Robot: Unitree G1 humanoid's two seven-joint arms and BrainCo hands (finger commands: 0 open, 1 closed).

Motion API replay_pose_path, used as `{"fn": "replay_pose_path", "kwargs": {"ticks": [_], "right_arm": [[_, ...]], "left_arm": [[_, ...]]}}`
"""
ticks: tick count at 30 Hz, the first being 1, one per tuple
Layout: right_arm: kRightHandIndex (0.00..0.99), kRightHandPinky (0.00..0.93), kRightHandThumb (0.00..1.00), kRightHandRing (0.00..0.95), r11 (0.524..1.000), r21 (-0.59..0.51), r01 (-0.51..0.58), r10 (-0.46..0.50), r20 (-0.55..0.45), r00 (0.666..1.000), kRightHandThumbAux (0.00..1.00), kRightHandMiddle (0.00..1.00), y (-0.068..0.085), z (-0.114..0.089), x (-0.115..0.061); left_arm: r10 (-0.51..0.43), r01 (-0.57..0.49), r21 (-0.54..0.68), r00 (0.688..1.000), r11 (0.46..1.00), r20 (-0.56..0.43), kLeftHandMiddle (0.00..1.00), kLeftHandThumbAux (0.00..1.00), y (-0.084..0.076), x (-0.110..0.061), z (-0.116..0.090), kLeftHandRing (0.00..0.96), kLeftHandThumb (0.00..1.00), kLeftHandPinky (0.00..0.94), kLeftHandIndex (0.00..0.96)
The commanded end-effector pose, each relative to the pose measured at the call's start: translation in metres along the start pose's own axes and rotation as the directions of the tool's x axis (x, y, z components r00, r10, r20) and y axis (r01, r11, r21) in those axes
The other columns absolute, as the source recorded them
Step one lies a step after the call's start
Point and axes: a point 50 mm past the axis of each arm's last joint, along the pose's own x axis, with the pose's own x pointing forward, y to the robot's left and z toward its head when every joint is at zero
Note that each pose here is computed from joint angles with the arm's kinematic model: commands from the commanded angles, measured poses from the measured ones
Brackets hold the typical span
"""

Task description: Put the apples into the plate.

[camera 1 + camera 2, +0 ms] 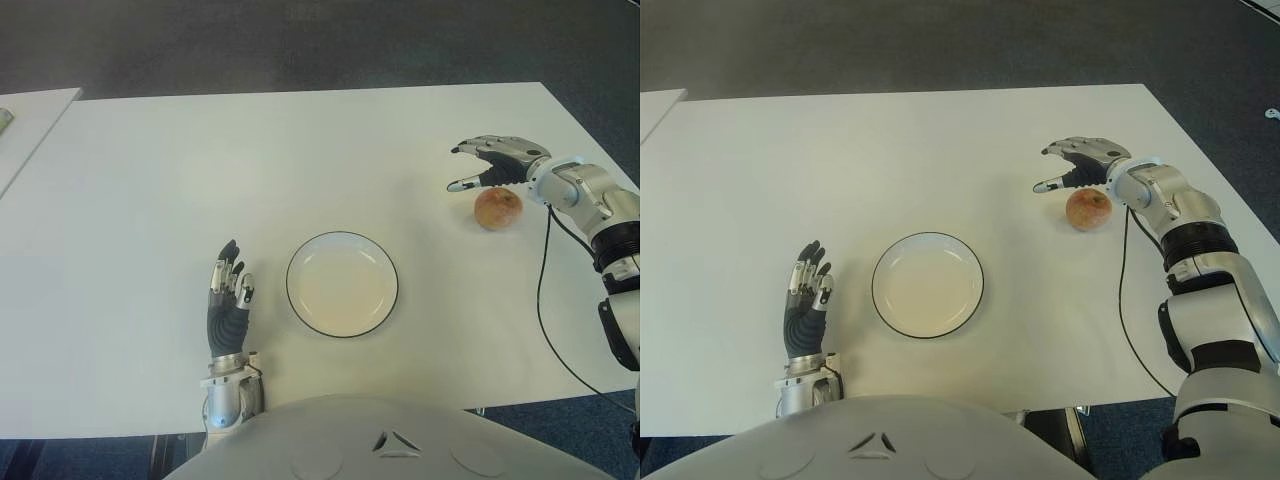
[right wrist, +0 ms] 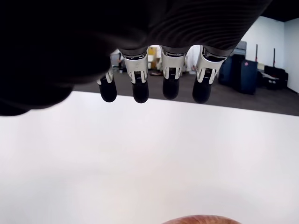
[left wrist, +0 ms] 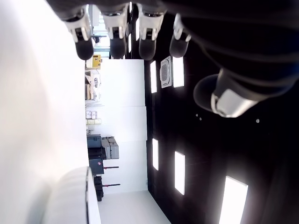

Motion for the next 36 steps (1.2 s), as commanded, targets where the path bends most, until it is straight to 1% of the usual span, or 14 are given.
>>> {"fn": "replay_pose_path", "kwargs": {"ticks": [1, 8, 16, 22, 31, 34, 36], "right_arm": [[0.000, 0.000, 0.132, 0.000, 1.000, 0.004, -0.011, 0.011, -0.041, 0.999, 0.178, 0.000, 0.004, -0.007, -0.002], [0.000, 0.000, 0.132, 0.000, 1.000, 0.006, -0.019, 0.019, -0.073, 0.997, 0.187, 0.000, 0.008, -0.012, -0.004], [0.000, 0.000, 0.129, 0.000, 0.999, 0.005, -0.035, 0.036, -0.131, 0.991, 0.198, 0.000, 0.015, -0.022, -0.007], [0.000, 0.000, 0.132, 0.000, 0.999, 0.010, -0.038, 0.039, -0.146, 0.989, 0.210, 0.000, 0.019, -0.025, -0.008], [0.000, 0.000, 0.158, 0.000, 0.999, 0.035, -0.041, 0.046, -0.173, 0.984, 0.230, 0.000, 0.032, -0.026, -0.008], [0.000, 0.000, 0.163, 0.000, 0.998, 0.045, -0.047, 0.055, -0.186, 0.981, 0.232, 0.000, 0.041, -0.024, -0.006], [0.000, 0.000, 0.163, 0.000, 0.998, 0.049, -0.049, 0.058, -0.189, 0.980, 0.233, 0.000, 0.044, -0.023, -0.005]], "left_arm": [[-0.031, 0.034, 0.028, 0.994, 0.999, -0.108, 0.006, 0.482, 0.004, -0.005, -0.019, 0.000, 0.000, 0.002, 0.000], [-0.041, 0.045, 0.026, 0.993, 0.999, -0.106, 0.005, 0.488, 0.008, -0.006, -0.019, 0.000, 0.000, 0.004, 0.000], [-0.056, 0.061, 0.043, 0.994, 0.997, -0.095, 0.009, 0.497, 0.013, -0.007, -0.017, 0.000, 0.000, 0.014, 0.000], [-0.066, 0.070, 0.039, 0.993, 0.997, -0.096, 0.004, 0.509, 0.016, -0.009, -0.016, 0.000, 0.000, 0.006, 0.000], [-0.071, 0.076, 0.052, 0.992, 0.996, -0.101, 0.000, 0.516, 0.020, -0.009, -0.017, 0.000, 0.000, 0.006, 0.000], [-0.072, 0.078, 0.052, 0.991, 0.996, -0.111, 0.000, 0.515, 0.022, -0.010, -0.019, 0.000, 0.000, 0.004, 0.000], [-0.071, 0.077, 0.048, 0.991, 0.996, -0.115, 0.000, 0.514, 0.023, -0.010, -0.019, 0.000, 0.000, 0.002, 0.000]]}}
